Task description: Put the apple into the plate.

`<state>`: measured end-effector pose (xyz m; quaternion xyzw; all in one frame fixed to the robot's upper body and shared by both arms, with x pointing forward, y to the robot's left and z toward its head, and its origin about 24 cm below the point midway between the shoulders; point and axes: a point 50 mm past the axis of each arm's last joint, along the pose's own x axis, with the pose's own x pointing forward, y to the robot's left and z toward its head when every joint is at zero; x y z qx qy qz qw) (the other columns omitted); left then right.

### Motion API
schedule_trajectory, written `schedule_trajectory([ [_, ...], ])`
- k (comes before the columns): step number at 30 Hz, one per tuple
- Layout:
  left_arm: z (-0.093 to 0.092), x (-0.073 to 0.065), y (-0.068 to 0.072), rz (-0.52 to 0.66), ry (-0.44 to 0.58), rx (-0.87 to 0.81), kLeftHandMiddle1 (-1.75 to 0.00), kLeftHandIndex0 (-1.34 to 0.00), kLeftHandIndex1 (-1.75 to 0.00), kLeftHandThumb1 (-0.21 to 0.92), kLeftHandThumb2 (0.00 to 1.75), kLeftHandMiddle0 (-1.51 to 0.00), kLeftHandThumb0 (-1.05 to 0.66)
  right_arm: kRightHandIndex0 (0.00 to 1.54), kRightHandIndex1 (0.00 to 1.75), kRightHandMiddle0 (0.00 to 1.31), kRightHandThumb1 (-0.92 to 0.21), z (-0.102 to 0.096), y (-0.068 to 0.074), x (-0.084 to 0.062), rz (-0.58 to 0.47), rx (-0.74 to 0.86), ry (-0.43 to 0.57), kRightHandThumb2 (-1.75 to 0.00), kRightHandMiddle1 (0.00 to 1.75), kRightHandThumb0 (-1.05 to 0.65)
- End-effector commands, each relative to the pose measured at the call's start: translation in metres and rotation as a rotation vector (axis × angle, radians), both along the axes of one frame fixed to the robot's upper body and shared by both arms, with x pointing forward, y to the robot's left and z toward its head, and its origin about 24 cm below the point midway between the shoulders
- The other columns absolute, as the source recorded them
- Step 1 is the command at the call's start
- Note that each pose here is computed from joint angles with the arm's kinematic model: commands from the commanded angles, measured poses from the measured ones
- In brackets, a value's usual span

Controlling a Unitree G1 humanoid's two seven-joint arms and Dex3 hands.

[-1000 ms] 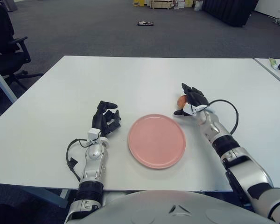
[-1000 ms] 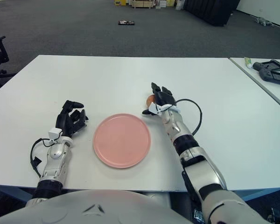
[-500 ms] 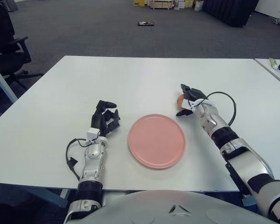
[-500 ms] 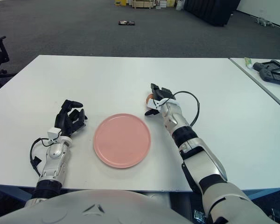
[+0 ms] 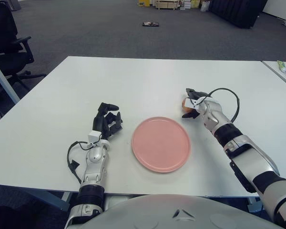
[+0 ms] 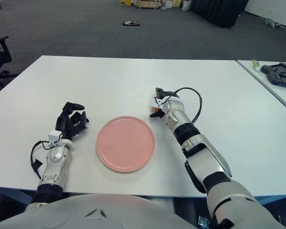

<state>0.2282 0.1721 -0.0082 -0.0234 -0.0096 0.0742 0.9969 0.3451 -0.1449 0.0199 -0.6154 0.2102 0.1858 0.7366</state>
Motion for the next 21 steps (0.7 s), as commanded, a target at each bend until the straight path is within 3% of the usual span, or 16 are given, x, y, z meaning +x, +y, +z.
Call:
schedule_trajectory([
  [1, 0.0019, 0.0015, 0.0016, -0.011, -0.012, -0.001, -1.75, -0.41, -1.75, 0.59, 0.99, -0.71, -0.4, 0.01, 0.4, 0.0, -0.4, -0.032, -0.0099, -0.0215, -0.051, -0.021, 0.176, -0.89, 0.53, -0.61],
  [6, 0.0022, 0.0015, 0.0015, -0.018, -0.017, -0.019, -1.75, -0.41, -1.75, 0.58, 0.99, -0.67, -0.4, 0.0, 0.73, 0.0, -0.44, -0.0308, -0.0121, -0.0219, -0.096, -0.014, 0.166, -0.91, 0.83, -0.57],
  [10, 0.0022, 0.0014, 0.0017, -0.016, -0.018, -0.025, -1.75, -0.41, -1.75, 0.59, 0.99, -0.64, -0.4, 0.0, 0.97, 0.0, -0.43, -0.0305, -0.0127, -0.0224, -0.144, -0.002, 0.141, -0.96, 1.2, -0.53],
  [12, 0.0022, 0.0014, 0.0017, -0.012, -0.016, -0.024, -1.75, -0.4, -1.75, 0.59, 0.99, -0.63, -0.4, 0.0, 1.08, 0.03, -0.41, -0.0304, -0.013, -0.0226, -0.173, 0.01, 0.12, -1.01, 1.46, -0.5],
  [13, 0.0022, 0.0013, 0.0017, -0.01, -0.015, -0.023, -1.75, -0.4, -1.75, 0.59, 0.99, -0.63, -0.4, 0.02, 1.14, 0.17, -0.47, -0.0303, -0.0132, -0.0227, -0.184, 0.014, 0.11, -1.0, 1.56, -0.46],
  [17, 0.0022, 0.0013, 0.0015, -0.001, -0.01, -0.01, -1.75, -0.41, -1.75, 0.58, 0.99, -0.64, -0.4, 0.14, 1.29, 0.39, -0.51, -0.0307, -0.0148, -0.022, -0.211, 0.017, 0.063, -1.04, 1.71, -0.43],
  [20, 0.0025, 0.0013, 0.0012, 0.002, -0.009, -0.003, -1.75, -0.41, -1.75, 0.58, 0.99, -0.64, -0.4, 0.24, 1.42, 0.45, -0.49, -0.0309, -0.0154, -0.0215, -0.216, 0.007, 0.013, -1.08, 1.73, -0.42],
  [21, 0.0026, 0.0013, 0.0011, 0.002, -0.009, -0.001, -1.75, -0.41, -1.75, 0.58, 0.99, -0.64, -0.4, 0.31, 1.41, 0.45, -0.48, -0.031, -0.0154, -0.0216, -0.218, 0.005, -0.001, -1.08, 1.74, -0.34],
])
